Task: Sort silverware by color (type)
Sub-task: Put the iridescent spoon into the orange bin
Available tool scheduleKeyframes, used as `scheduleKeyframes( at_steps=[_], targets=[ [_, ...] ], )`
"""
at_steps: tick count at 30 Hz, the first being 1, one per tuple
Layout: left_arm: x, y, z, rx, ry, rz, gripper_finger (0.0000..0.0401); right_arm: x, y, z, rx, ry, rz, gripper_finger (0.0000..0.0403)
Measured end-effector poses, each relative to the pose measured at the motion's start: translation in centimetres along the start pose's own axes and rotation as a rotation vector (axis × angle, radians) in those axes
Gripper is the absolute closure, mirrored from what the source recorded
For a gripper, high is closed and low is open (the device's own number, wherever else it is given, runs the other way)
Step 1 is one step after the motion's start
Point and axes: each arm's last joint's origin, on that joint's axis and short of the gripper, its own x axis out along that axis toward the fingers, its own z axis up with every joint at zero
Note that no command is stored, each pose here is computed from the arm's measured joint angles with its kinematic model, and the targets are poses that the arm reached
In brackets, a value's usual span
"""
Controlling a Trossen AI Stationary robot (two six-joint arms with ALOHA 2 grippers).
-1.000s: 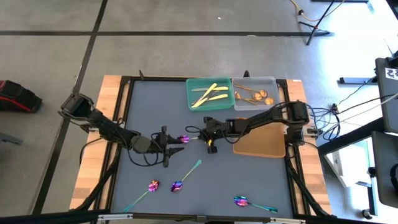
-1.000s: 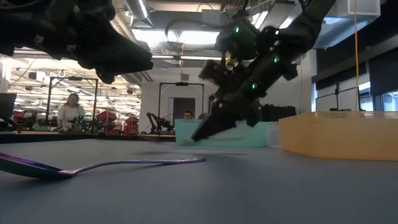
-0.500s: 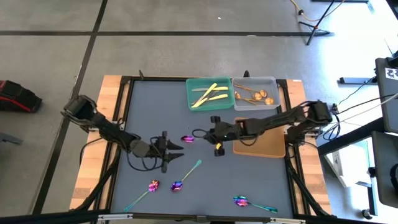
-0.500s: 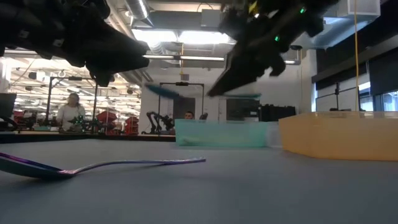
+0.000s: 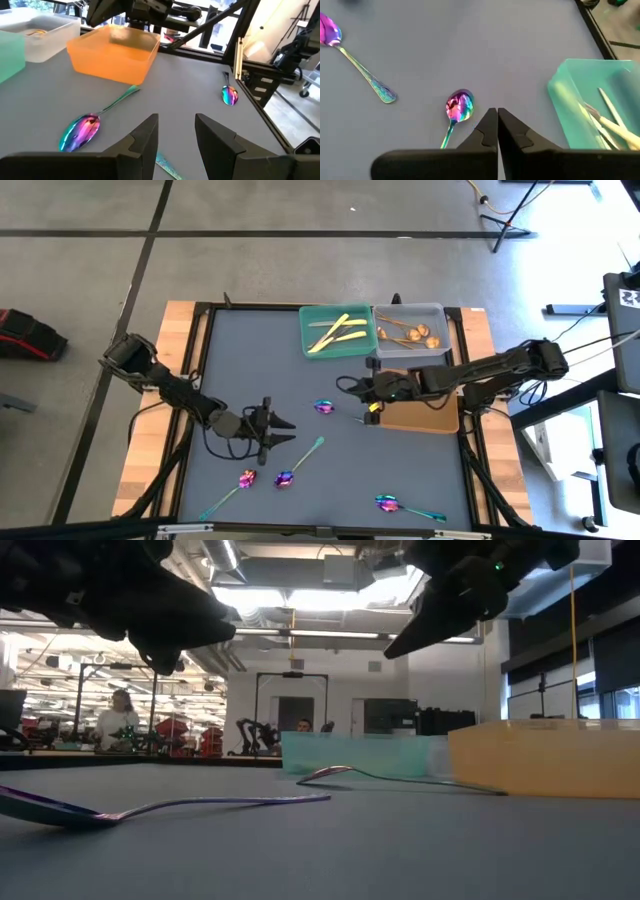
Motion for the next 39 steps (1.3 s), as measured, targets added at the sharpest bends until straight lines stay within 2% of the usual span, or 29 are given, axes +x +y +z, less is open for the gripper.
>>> scheduleKeyframes(
  at_steps=[7, 13, 16, 23, 27, 32, 39],
  targets=[
    [0.2, 0.4, 0.1, 0.001, -0.005, 0.023, 0.0277, 0.9, 0.8, -0.8, 0.034, -0.026, 0.144, 0.0403],
    [0.5, 0.9, 0.4, 0.011, -0.018, 0.045, 0.0277, 3.3, 1.4, -1.5, 0.027, -0.017, 0.159, 0.0392],
    [0.5, 1.1, 0.4, 0.009, -0.021, 0.052, 0.0277, 4.6, 1.8, -1.8, 0.027, -0.028, 0.159, 0.0357],
    [0.5, 1.0, 0.4, 0.008, -0.02, 0.046, 0.0277, 7.3, 2.5, -1.1, 0.033, -0.08, 0.155, 0.0223],
    [0.5, 1.0, 0.5, 0.008, -0.02, 0.044, 0.0277, 8.9, 2.7, -0.5, 0.029, -0.067, 0.153, 0.017],
    [0.5, 1.0, 0.5, 0.007, -0.021, 0.041, 0.0277, 10.5, 2.3, -0.3, 0.01, -0.047, 0.139, 0.0147],
    [0.5, 1.0, 0.4, 0.008, -0.02, 0.038, 0.0277, 11.8, 2.1, -1.1, 0.024, -0.015, 0.22, 0.0146]
  ],
)
